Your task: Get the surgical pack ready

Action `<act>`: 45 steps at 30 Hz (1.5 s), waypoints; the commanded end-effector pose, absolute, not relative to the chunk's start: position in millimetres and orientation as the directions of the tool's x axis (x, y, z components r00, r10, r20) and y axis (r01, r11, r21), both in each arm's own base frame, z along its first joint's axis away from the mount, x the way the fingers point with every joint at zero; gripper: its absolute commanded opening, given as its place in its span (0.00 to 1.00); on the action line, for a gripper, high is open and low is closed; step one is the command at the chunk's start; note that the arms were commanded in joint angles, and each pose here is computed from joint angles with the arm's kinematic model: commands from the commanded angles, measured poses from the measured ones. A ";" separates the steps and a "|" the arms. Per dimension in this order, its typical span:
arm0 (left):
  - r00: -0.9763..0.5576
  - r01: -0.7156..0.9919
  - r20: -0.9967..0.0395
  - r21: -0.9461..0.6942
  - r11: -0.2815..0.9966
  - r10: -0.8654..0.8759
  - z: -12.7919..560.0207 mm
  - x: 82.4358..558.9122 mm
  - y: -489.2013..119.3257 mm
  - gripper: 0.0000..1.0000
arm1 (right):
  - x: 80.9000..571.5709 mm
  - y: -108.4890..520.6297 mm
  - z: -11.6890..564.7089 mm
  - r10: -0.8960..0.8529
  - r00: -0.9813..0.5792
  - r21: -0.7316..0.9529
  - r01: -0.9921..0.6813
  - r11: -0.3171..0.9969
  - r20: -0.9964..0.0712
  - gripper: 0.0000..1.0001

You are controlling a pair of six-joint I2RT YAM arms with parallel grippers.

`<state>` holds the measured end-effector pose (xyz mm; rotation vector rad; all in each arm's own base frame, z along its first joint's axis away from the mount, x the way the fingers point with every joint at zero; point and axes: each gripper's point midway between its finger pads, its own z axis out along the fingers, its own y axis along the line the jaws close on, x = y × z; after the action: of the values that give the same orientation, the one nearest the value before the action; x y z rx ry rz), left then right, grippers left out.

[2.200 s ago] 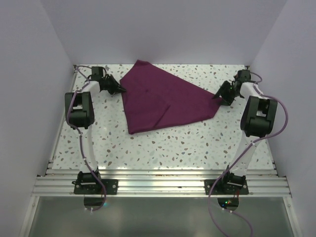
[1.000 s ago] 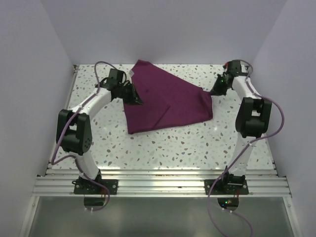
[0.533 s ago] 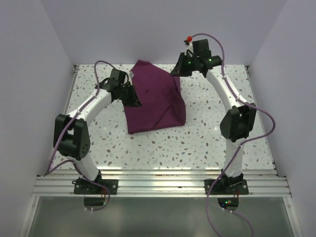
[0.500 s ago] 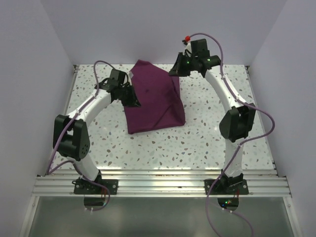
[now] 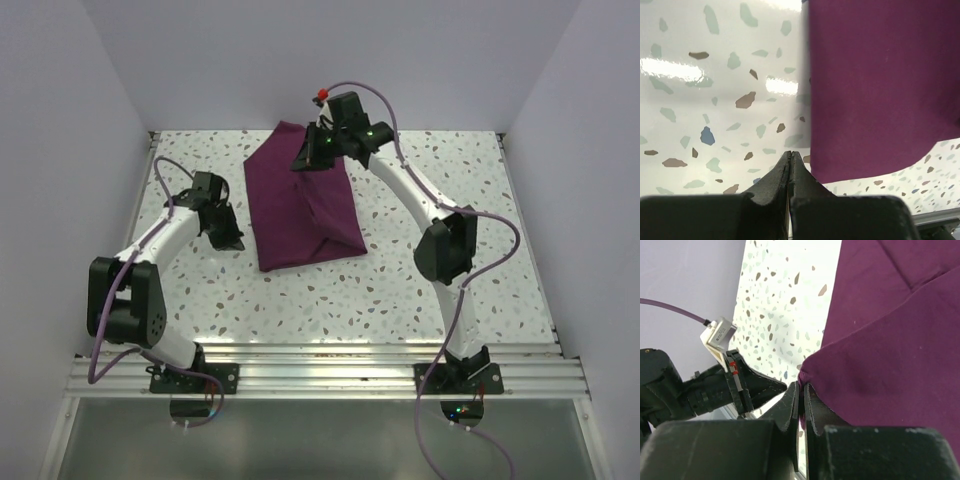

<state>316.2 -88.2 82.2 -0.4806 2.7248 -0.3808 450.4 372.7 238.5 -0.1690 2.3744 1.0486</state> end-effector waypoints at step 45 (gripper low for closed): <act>-0.885 -0.298 -0.240 -0.366 0.882 -0.399 52.2 305.0 -97.0 0.00 | 424.0 495.9 195.7 0.117 -0.887 0.757 -0.304 0.579 -0.446 0.00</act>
<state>295.7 -95.0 50.1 -0.5182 2.7703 -0.4416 430.0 478.1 172.7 -0.1129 2.4397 1.1821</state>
